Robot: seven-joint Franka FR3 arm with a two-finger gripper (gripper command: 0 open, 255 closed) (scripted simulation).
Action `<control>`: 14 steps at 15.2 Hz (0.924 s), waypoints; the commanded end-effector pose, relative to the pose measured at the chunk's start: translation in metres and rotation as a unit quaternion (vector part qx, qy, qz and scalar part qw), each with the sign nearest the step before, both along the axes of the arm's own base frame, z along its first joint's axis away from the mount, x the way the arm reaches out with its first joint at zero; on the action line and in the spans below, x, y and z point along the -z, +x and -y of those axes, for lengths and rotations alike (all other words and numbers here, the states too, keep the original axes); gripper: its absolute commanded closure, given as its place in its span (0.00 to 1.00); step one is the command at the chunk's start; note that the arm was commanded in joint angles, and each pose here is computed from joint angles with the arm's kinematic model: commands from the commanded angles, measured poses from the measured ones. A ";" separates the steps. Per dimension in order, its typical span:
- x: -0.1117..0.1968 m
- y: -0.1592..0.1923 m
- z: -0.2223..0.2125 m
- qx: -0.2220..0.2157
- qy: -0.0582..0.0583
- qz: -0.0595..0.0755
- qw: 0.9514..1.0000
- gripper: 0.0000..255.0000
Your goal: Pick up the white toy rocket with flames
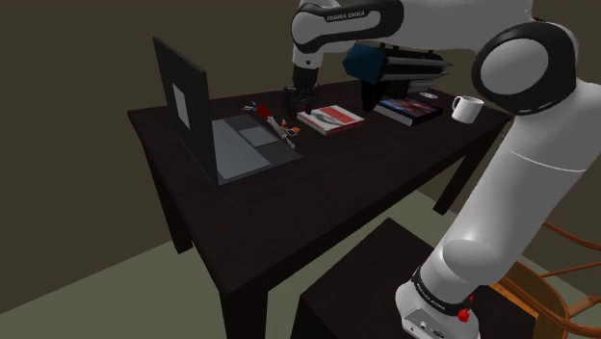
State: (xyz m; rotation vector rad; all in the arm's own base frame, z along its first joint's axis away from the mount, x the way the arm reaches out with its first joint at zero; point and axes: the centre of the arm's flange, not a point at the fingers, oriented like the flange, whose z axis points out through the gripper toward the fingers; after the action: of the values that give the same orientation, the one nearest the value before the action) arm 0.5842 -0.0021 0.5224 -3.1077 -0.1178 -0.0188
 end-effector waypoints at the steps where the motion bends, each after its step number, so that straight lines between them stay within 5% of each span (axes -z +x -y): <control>1: 0.006 0.028 -0.003 -0.006 0.001 -0.001 1.000 0.00; 9: 0.028 0.130 -0.014 -0.030 0.007 -0.005 1.000 0.00; 14: 0.055 0.130 -0.014 -0.030 0.007 -0.005 1.000 0.00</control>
State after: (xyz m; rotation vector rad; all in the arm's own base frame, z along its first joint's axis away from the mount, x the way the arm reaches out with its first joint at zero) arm 0.7140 0.0120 0.4733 -3.0883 -0.2104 -0.0031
